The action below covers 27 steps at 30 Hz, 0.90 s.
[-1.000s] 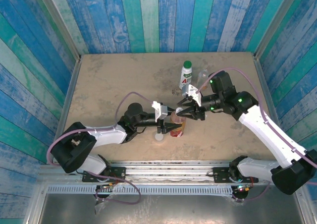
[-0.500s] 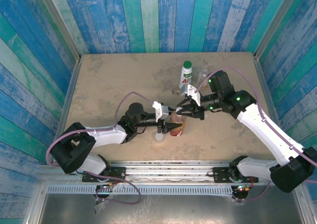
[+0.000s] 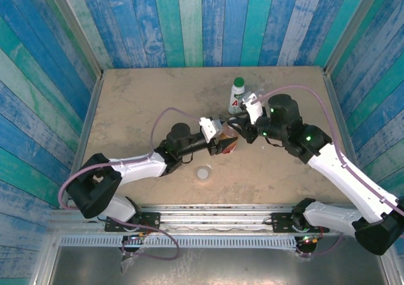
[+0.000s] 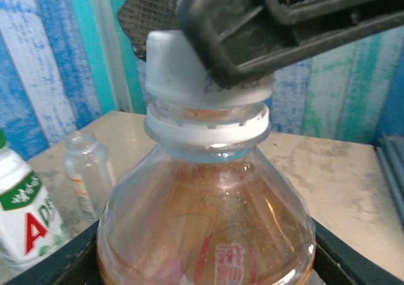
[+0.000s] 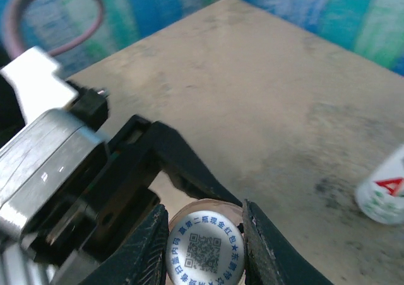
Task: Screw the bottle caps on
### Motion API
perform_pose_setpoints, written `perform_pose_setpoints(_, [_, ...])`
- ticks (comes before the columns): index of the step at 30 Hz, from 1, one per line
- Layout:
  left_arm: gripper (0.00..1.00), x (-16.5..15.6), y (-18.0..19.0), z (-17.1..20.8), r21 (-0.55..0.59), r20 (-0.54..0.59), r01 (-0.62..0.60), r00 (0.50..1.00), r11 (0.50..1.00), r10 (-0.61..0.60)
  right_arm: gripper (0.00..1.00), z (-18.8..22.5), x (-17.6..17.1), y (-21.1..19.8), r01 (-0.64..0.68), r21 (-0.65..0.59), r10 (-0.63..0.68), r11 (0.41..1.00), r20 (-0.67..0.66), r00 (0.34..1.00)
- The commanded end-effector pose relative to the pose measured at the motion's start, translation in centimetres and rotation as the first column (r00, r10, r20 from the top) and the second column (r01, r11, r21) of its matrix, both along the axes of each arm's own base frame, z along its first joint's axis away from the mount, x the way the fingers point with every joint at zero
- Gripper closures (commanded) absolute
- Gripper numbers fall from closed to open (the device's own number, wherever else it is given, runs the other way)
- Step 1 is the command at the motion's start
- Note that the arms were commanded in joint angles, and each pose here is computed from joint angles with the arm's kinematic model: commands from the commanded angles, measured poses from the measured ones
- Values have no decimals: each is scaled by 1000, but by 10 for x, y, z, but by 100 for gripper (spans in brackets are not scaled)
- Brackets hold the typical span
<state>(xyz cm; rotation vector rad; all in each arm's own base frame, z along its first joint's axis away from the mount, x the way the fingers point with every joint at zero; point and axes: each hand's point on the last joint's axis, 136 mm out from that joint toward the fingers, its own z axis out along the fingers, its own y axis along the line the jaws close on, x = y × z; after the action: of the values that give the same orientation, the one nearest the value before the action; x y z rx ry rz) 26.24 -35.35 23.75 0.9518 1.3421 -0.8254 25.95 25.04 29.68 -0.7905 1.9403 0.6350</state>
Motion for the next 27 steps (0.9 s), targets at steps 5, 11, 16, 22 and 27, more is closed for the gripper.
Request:
perform_pose_setpoints(5, [40,55,11,44,-99,88,-301,947,948,310,90,-50,5,-27,473,-77,-479,878,-179,860])
perform_pose_setpoints(11, [40,55,10,44,-91,80,-310,945,946,317,76,-53,3,-17,466,-123,-480,876,-145,865])
perform_pose_setpoints(16, [40,38,8,22,-33,54,-231,971,972,232,38,-13,0,-3,282,-86,-280,956,36,959])
perform_pose_setpoints(22, [42,4,14,6,-20,12,-107,994,994,108,36,21,-23,1,-2,36,-3,999,130,992])
perform_pose_setpoints(27, [42,-41,11,11,-22,11,126,992,992,-125,38,41,-43,-3,-208,85,192,974,162,968])
